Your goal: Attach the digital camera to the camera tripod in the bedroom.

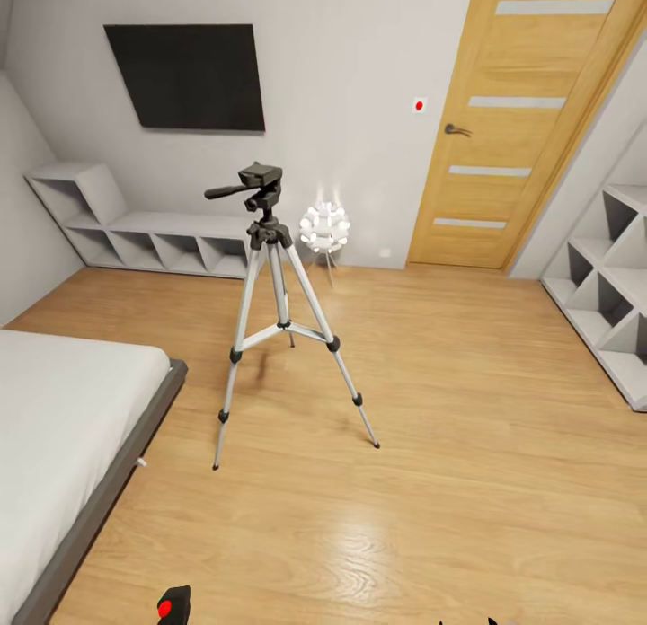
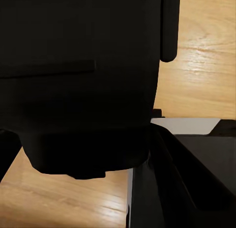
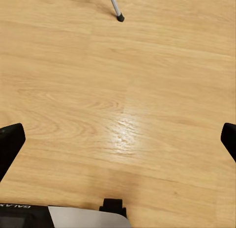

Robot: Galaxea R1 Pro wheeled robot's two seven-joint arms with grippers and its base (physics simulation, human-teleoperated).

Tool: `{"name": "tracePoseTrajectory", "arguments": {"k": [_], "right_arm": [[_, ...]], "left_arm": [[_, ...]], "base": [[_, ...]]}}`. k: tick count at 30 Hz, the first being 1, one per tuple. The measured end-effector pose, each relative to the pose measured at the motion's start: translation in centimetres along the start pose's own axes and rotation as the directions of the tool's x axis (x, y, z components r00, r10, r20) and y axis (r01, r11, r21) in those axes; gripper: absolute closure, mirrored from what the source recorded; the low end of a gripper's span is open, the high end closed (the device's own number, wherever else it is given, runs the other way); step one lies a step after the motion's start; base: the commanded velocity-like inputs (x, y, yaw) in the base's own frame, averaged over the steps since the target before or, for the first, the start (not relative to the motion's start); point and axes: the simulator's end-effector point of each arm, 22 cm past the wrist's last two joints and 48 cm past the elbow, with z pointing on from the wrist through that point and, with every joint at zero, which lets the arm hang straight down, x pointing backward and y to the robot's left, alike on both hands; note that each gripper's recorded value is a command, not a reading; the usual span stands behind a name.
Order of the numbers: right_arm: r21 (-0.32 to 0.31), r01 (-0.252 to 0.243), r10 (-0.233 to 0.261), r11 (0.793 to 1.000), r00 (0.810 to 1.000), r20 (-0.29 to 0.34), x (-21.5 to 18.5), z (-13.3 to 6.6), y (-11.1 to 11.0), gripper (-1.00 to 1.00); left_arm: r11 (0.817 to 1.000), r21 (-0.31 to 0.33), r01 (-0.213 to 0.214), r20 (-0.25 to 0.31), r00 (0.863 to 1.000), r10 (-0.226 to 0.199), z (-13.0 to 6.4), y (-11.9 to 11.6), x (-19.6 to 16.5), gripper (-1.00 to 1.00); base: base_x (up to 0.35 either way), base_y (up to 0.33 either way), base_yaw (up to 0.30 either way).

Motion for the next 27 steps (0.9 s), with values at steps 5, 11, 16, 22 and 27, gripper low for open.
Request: {"name": "tracePoseTrajectory", "arguments": {"k": [5,11,16,22,27], "right_arm": [[0.001,0.001,-0.001,1.000,1.000,0.003,-0.2,-0.4,0.0,-1.00],[0.001,0.001,-0.001,1.000,1.000,0.013,-0.7,-0.9,0.0,-1.00],[0.001,0.001,-0.001,1.000,1.000,0.021,-1.1,-1.3,0.0,-1.00],[0.001,0.002,-0.002,1.000,1.000,0.030,-1.6,-1.7,0.0,-1.00],[0.002,0.002,-0.002,1.000,0.999,0.038,-1.9,-1.7,0.0,-1.00]], "left_arm": [[1.000,0.000,0.000,0.003,1.000,0.000,-0.4,0.1,-0.1,1.00],[1.000,-0.002,0.002,0.011,1.000,-0.002,-0.9,0.3,-0.3,1.00],[1.000,-0.003,0.002,0.018,1.000,-0.002,-1.3,0.5,-0.5,1.00],[1.000,-0.002,0.004,0.028,1.000,-0.004,-1.8,0.5,-0.8,1.00],[1.000,-0.001,0.005,0.035,0.999,-0.005,-1.9,0.4,-1.2,1.00]], "base": [[0.000,0.000,0.000],[0.000,0.000,0.000],[0.000,0.000,0.000],[0.000,0.000,0.000],[0.000,0.000,0.000]]}}
